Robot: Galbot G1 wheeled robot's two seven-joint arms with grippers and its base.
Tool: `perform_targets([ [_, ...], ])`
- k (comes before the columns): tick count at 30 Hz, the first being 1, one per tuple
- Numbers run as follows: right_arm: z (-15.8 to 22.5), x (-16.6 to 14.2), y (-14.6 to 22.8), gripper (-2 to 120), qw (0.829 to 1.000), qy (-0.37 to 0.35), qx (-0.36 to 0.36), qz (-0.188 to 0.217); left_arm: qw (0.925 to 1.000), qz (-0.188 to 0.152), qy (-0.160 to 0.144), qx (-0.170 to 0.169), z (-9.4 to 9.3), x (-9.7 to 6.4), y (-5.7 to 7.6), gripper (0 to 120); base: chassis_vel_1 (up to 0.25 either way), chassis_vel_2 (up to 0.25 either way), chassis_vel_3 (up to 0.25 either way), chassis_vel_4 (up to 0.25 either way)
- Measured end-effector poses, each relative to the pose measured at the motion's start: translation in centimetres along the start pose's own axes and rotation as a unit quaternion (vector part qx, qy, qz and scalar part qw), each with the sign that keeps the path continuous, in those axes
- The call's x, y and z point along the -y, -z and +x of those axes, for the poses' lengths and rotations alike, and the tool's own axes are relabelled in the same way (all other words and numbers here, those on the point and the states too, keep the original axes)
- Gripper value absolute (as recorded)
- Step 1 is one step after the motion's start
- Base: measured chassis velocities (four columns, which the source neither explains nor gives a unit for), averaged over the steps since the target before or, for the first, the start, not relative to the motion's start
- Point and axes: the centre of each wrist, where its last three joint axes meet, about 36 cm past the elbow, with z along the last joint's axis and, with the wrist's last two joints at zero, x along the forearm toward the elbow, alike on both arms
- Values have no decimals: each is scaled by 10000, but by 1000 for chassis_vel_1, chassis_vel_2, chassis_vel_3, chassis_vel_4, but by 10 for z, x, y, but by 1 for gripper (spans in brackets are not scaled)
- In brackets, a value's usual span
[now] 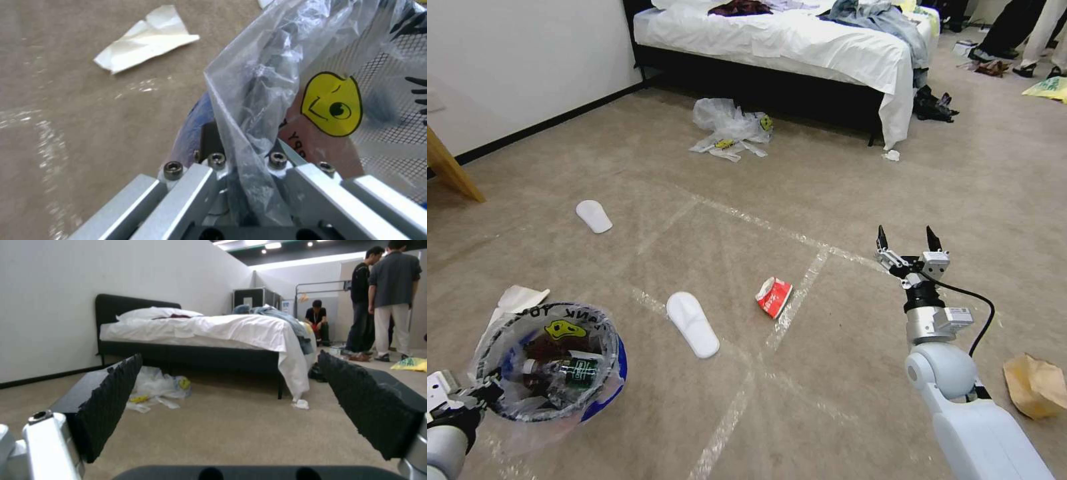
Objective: Pick up the trash bin and place the garbage on the floor into it.
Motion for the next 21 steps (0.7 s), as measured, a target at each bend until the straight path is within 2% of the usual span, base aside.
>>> perform_targets([
  [21, -1, -1, -7, 100, 10000, -12, -28, -5, 10000, 37, 2, 10, -2, 0, -1, 1, -126, 128, 132, -127],
])
